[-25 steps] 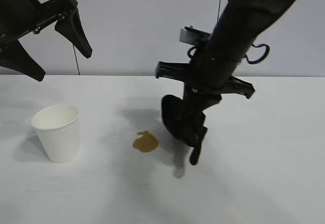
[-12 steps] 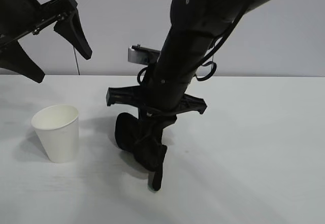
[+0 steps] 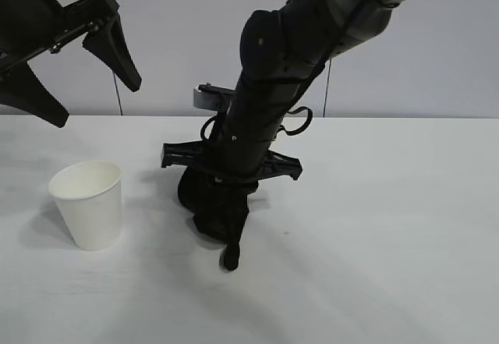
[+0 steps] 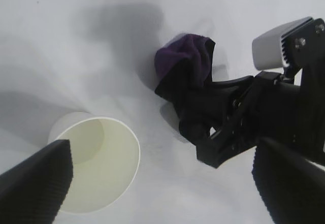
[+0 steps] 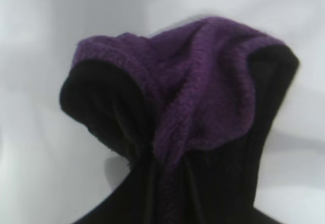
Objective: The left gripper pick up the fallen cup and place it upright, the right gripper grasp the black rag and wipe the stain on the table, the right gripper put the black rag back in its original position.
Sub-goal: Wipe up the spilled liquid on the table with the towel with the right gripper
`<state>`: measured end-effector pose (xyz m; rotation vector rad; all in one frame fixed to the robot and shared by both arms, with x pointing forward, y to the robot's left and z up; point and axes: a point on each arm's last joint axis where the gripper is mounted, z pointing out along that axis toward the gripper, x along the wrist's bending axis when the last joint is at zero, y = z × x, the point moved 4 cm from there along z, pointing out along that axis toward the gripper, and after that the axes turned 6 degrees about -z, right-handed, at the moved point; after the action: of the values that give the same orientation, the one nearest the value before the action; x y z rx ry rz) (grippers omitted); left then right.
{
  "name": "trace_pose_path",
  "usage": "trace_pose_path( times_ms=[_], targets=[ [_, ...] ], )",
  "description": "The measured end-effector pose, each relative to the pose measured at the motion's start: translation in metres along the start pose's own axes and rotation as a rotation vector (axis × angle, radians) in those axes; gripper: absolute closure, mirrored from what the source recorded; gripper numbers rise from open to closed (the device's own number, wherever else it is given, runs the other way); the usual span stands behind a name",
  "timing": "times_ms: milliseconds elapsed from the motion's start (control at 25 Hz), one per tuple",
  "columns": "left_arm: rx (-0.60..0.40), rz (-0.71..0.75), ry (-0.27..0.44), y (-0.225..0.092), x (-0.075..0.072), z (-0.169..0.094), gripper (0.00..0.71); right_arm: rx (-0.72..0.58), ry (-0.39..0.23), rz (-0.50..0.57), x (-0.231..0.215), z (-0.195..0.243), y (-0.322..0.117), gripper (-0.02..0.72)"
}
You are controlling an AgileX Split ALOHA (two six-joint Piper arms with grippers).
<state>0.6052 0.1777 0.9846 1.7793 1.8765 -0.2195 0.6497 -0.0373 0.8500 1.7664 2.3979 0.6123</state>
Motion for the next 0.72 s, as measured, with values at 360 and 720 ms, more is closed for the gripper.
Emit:
trace_pose_path(
  times_ms=[360, 720],
  targets=[
    [0.0, 0.0, 0.0, 0.0, 0.0, 0.0, 0.017, 0.008, -0.069, 0.008, -0.044, -0.006, 0.007, 0.64],
    [0.004, 0.001, 0.0, -0.001, 0.0, 0.0, 0.017, 0.067, -0.097, -0.034, -0.057, -0.04, -0.058, 0.64]
  ],
)
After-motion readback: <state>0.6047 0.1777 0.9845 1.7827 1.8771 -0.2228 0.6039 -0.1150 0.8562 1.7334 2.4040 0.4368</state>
